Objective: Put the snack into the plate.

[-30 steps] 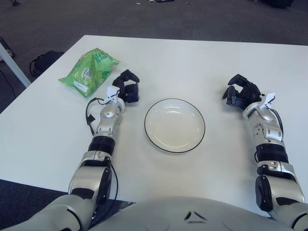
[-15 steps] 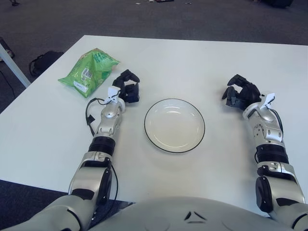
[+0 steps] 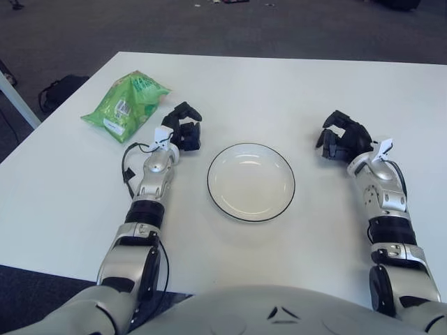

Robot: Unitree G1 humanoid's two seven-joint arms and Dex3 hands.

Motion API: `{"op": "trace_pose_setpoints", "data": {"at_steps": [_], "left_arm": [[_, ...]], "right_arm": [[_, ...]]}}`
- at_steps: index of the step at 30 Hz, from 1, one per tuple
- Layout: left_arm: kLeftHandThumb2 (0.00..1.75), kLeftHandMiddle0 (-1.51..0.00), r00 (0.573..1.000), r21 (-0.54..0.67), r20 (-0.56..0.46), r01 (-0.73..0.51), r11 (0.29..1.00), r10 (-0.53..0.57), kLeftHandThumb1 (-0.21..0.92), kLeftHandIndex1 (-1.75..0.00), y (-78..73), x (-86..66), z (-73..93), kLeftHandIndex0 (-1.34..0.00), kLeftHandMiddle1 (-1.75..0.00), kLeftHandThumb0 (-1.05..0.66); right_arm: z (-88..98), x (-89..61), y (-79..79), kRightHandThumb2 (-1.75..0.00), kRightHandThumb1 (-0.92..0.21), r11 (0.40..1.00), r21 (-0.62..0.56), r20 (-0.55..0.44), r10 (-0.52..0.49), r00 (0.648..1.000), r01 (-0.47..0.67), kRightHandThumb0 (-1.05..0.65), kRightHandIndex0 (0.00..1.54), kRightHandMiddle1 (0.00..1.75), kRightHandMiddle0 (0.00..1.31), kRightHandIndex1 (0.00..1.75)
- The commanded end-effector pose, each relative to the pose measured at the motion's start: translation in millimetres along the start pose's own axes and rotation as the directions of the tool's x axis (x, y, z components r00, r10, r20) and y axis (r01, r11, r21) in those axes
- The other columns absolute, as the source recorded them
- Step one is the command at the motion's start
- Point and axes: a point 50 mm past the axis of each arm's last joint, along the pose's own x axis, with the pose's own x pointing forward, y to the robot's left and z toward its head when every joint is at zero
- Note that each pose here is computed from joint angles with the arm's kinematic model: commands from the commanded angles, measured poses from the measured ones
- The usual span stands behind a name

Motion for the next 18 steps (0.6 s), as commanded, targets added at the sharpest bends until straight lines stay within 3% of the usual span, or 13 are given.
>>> {"op": "trace_pose_setpoints", "data": {"at_steps": [1,5,9,12,18], "left_arm": [[1.27,-1.05,0.998,-0.009,-0.059,-0.034,0.999,0.034,0.35,-1.75,19.9,-20.1,-16.8,-0.58,-1.75,-0.47],[1.25,-1.03,0.999,0.004,-0.003,-0.047,0.999,0.047,0.37,-1.75,22.9,-14.4,2.6,-0.57,-1.75,-0.46],[1.24,-1.02,0.996,0.093,0.061,-0.063,0.994,0.058,0.38,-1.75,24.3,-13.0,17.6,-0.56,-1.75,-0.46],[1.21,-1.02,0.991,0.225,0.122,-0.089,0.970,0.063,0.40,-1.75,27.1,-10.5,41.1,-0.54,-1.75,-0.45],[1.14,-1.01,0.977,0.402,0.193,-0.168,0.900,0.096,0.46,-1.75,33.0,-10.8,72.1,-0.50,-1.75,-0.44]], "right_arm": [[-51.5,-17.4,6.8,-1.54,-0.12,0.999,0.050,-0.250,0.009,0.968,0.004,-0.01,0.76,1.71,0.54,1.75],[-50.8,-17.7,10.0,-1.54,-0.13,0.998,0.055,-0.256,0.014,0.966,0.000,-0.01,0.76,1.71,0.54,1.75],[-49.6,-17.6,13.2,-1.52,-0.14,0.998,0.064,-0.259,0.026,0.965,-0.009,-0.01,0.74,1.70,0.53,1.75],[-48.6,-17.1,15.3,-1.51,-0.15,0.998,0.067,-0.260,0.036,0.965,-0.019,-0.01,0.74,1.70,0.53,1.75],[-47.7,-17.3,17.7,-1.51,-0.15,0.997,0.065,-0.265,0.047,0.963,-0.031,-0.01,0.73,1.71,0.53,1.75]]}}
